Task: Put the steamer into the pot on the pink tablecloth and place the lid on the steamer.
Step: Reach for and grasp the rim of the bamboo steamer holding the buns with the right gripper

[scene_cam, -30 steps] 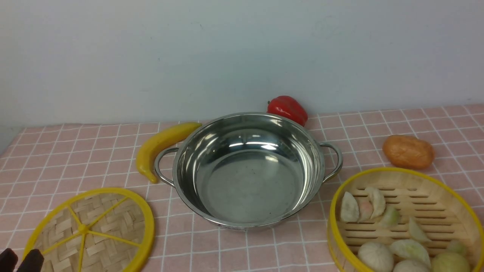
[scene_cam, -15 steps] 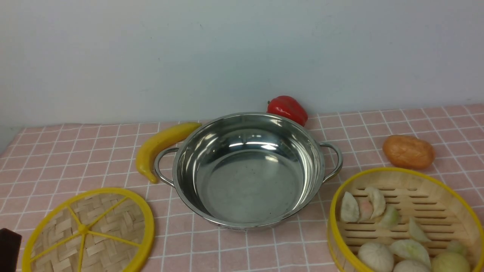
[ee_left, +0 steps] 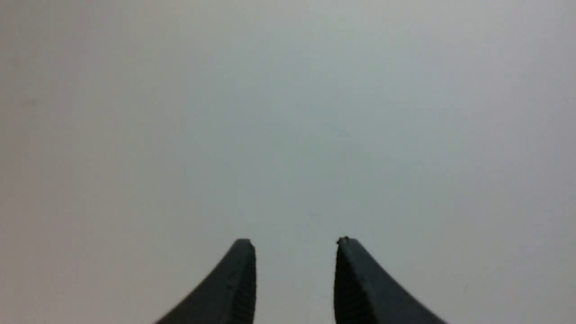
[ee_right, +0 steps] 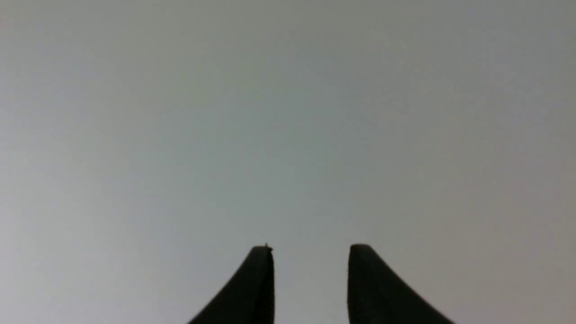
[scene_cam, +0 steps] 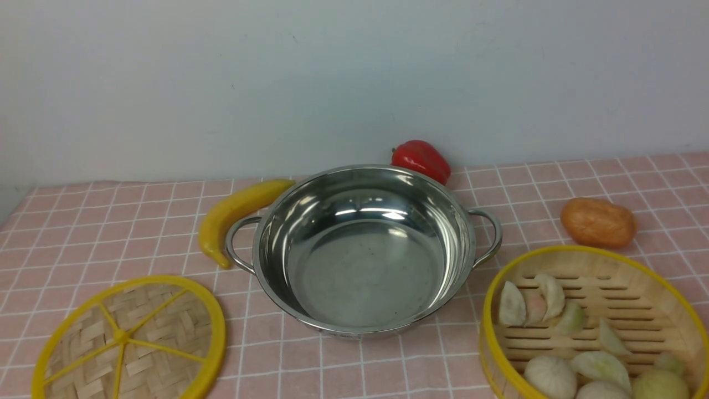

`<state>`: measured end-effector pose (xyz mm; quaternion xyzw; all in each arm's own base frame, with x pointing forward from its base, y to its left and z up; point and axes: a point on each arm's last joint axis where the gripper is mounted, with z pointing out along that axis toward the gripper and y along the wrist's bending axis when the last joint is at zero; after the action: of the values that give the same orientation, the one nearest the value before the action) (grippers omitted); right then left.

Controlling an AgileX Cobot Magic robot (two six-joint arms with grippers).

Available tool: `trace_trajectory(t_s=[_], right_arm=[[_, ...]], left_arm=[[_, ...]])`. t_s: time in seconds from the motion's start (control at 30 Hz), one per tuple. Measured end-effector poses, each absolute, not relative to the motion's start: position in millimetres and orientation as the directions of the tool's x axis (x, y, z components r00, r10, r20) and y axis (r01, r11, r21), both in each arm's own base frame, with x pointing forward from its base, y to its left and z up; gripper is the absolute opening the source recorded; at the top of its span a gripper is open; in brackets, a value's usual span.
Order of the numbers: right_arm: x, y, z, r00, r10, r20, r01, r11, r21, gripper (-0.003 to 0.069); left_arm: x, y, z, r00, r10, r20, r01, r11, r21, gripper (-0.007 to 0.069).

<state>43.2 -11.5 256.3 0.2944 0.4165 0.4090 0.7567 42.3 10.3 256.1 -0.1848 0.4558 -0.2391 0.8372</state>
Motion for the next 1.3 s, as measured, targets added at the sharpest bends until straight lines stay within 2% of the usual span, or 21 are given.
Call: trace_trajectory(t_s=[0.07,0.1,0.13,0.2,0.23,0.33,0.4,0.47,0.5,0.53,0.63,0.73,0.8,0.83,0.87,0.9,0.93,1.0,1.03,1.17,1.3], right_arm=[[29,-14,286,0.434,0.830,-0.352,-0.486,0.544,0.684,0.0250],[29,-13,287,0.436,0.826,-0.357,-0.485,0.550,0.680,0.0250],[15,-14,310,0.533,0.781,-0.326,-0.545,0.611,0.574,0.0250],[-2,-13,346,0.649,0.696,-0.307,-0.556,0.710,0.432,0.0250],[-4,-13,349,0.653,0.695,-0.300,-0.560,0.710,0.427,0.0250],[-13,-8,397,0.761,0.551,-0.344,-0.471,0.833,0.292,0.0250],[-7,-4,429,0.775,0.444,-0.450,-0.378,0.896,0.232,0.0250],[4,0,444,0.736,0.360,-0.573,-0.303,0.932,0.197,0.0250],[4,0,447,0.740,0.352,-0.573,-0.299,0.935,0.190,0.0250],[23,2,458,0.635,0.293,-0.715,-0.232,0.955,0.185,0.0250],[49,3,464,0.450,0.252,-0.856,-0.159,0.967,0.201,0.0250],[91,3,448,0.113,0.222,-0.968,-0.056,0.975,0.217,0.0250],[112,3,430,-0.094,0.206,-0.974,0.002,0.978,0.206,0.0250],[121,3,420,-0.204,0.198,-0.959,0.032,0.980,0.196,0.0250],[126,3,416,-0.237,0.195,-0.952,0.039,0.981,0.191,0.0250],[142,2,394,-0.438,0.167,-0.883,0.081,0.986,0.146,0.0250],[154,3,379,-0.552,0.146,-0.821,0.097,0.989,0.111,0.0250],[163,3,367,-0.644,0.127,-0.754,0.103,0.991,0.079,0.0250],[178,3,345,-0.773,0.102,-0.626,0.104,0.994,0.033,0.0250],[212,4,305,-0.906,0.066,-0.418,0.083,0.996,-0.022,0.0250],[233,6,281,-0.941,0.052,-0.335,0.068,0.997,-0.037,0.0250]], left_arm=[[29,13,284,0.601,-0.547,-0.582,0.294,0.829,-0.475,0.0244],[28,13,286,0.606,-0.547,-0.577,0.298,0.829,-0.473,0.0244],[15,13,310,0.685,-0.516,-0.515,0.328,0.849,-0.415,0.0244],[-4,13,346,0.769,-0.454,-0.451,0.329,0.885,-0.329,0.0244],[-5,12,349,0.772,-0.452,-0.446,0.332,0.886,-0.323,0.0244],[-19,10,396,0.804,-0.336,-0.490,0.251,0.940,-0.232,0.0244],[-15,6,423,0.757,-0.235,-0.609,0.170,0.972,-0.164,0.0244],[-6,3,436,0.687,-0.143,-0.713,0.107,0.990,-0.095,0.0244],[-4,3,437,0.675,-0.133,-0.725,0.101,0.991,-0.088,0.0244],[12,-1,445,0.544,-0.053,-0.838,0.081,0.997,-0.010,0.0244],[41,-6,445,0.299,0.042,-0.953,0.077,0.995,0.068,0.0244],[76,-11,432,-0.019,0.087,-0.996,0.133,0.988,0.084,0.0244],[97,-14,418,-0.215,0.089,-0.972,0.159,0.986,0.056,0.0244],[105,-14,412,-0.287,0.093,-0.953,0.164,0.985,0.047,0.0244],[107,-14,410,-0.305,0.089,-0.948,0.164,0.986,0.040,0.0244],[124,-15,395,-0.455,0.096,-0.885,0.165,0.986,0.022,0.0244],[135,-15,385,-0.543,0.102,-0.833,0.164,0.986,0.014,0.0244],[142,-15,376,-0.608,0.113,-0.786,0.167,0.986,0.012,0.0244],[156,-16,361,-0.707,0.126,-0.695,0.171,0.985,0.005,0.0244],[181,-17,333,-0.842,0.144,-0.520,0.177,0.984,-0.014,0.0244],[195,-16,318,-0.881,0.156,-0.446,0.177,0.984,-0.005,0.0244]])
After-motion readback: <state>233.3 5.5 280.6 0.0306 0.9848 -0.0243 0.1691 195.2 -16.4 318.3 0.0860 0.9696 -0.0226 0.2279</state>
